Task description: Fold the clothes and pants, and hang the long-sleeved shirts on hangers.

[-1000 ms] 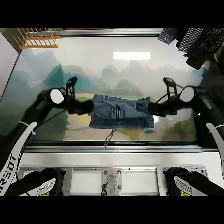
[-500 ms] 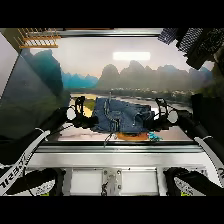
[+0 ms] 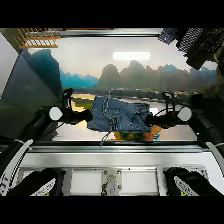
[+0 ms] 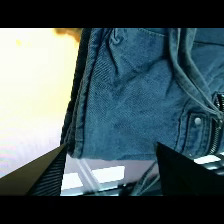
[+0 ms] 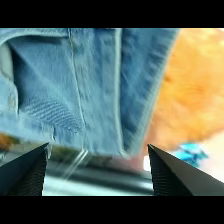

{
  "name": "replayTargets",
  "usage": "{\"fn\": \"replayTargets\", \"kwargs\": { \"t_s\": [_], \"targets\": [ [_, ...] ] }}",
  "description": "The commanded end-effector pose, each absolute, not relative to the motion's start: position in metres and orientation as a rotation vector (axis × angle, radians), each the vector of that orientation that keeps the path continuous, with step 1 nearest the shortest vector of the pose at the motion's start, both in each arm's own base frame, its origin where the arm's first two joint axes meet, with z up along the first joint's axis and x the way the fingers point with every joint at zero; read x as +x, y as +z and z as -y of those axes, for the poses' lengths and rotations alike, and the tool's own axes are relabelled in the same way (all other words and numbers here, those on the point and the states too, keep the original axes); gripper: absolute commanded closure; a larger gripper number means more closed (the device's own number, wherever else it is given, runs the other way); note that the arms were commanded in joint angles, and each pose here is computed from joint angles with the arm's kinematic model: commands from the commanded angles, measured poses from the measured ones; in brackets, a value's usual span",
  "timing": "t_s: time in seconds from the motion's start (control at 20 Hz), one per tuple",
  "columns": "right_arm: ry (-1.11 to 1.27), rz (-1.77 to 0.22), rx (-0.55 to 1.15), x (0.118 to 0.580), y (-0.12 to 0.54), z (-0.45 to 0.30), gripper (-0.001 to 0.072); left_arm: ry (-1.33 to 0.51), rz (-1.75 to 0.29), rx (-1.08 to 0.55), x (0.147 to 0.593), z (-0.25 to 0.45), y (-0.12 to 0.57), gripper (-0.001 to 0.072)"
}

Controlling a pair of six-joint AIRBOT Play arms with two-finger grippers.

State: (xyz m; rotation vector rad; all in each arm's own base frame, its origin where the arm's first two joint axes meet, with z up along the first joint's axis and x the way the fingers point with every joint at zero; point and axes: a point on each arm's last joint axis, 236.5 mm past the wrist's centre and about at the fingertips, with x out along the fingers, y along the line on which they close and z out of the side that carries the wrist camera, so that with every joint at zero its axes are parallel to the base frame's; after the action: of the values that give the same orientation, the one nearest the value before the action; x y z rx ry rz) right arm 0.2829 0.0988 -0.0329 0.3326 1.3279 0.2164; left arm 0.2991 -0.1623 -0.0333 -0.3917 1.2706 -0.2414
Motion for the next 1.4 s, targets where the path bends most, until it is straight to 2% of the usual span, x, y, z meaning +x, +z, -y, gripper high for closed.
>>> {"fn": "replayTargets", "kwargs": {
  "t_s": [0.0, 0.05, 0.1, 0.15, 0.2, 0.5, 0.65, 0.9, 0.95, 1.0, 1.05, 1.1, 1.25, 1.35],
  "targets": [
    [0.201, -1.345, 0.361, 0.268, -0.011, -0.061, 0.0061, -0.268, -1.23, -0.406, 0.286, 0.155, 0.001, 0.0133],
    [0.18, -1.344, 0.385, 0.27, -0.015, -0.05, 0.0061, -0.28, -1.203, -0.403, 0.287, 0.157, 0.008, 0.0243],
    [0.173, -1.342, 0.424, 0.274, -0.021, -0.041, 0.0058, -0.296, -1.173, -0.399, 0.288, 0.161, 0.015, 0.047],
    [0.186, -1.341, 0.471, 0.279, -0.028, -0.038, 0.0043, -0.313, -1.144, -0.396, 0.29, 0.166, 0.021, 0.0659],
    [0.207, -1.345, 0.518, 0.284, -0.036, -0.038, -0.0008, -0.334, -1.118, -0.39, 0.292, 0.173, 0.025, 0.0674],
    [0.473, -1.327, 0.733, 0.315, -0.084, -0.084, -0.0008, -0.428, -1.112, -0.339, 0.278, 0.205, 0.028, 0.0674],
    [0.491, -1.326, 0.871, 0.327, -0.098, -0.106, -0.0006, -0.429, -1.113, -0.338, 0.278, 0.205, 0.027, 0.0674],
    [0.535, -1.31, 0.896, 0.337, -0.099, -0.155, 0.0007, -0.429, -1.112, -0.339, 0.278, 0.205, 0.028, 0.0674],
    [0.544, -1.296, 0.905, 0.34, -0.096, -0.164, 0.0125, -0.429, -1.112, -0.339, 0.278, 0.205, 0.028, 0.0674],
    [0.57, -1.275, 0.895, 0.342, -0.092, -0.172, 0.0414, -0.429, -1.112, -0.339, 0.278, 0.205, 0.028, 0.0674],
    [0.59, -1.256, 0.898, 0.345, -0.088, -0.177, 0.0616, -0.429, -1.112, -0.339, 0.278, 0.205, 0.028, 0.0674],
    [0.598, -1.243, 0.905, 0.348, -0.083, -0.179, 0.0676, -0.429, -1.113, -0.338, 0.278, 0.205, 0.027, 0.0674],
    [0.57, -1.195, 0.815, 0.366, -0.051, -0.152, 0.0677, -0.429, -1.113, -0.339, 0.278, 0.205, 0.028, 0.0674],
    [0.358, -1.155, 0.701, 0.389, -0.021, -0.077, 0.0676, -0.429, -1.112, -0.338, 0.278, 0.205, 0.028, 0.0674]
  ]
}}
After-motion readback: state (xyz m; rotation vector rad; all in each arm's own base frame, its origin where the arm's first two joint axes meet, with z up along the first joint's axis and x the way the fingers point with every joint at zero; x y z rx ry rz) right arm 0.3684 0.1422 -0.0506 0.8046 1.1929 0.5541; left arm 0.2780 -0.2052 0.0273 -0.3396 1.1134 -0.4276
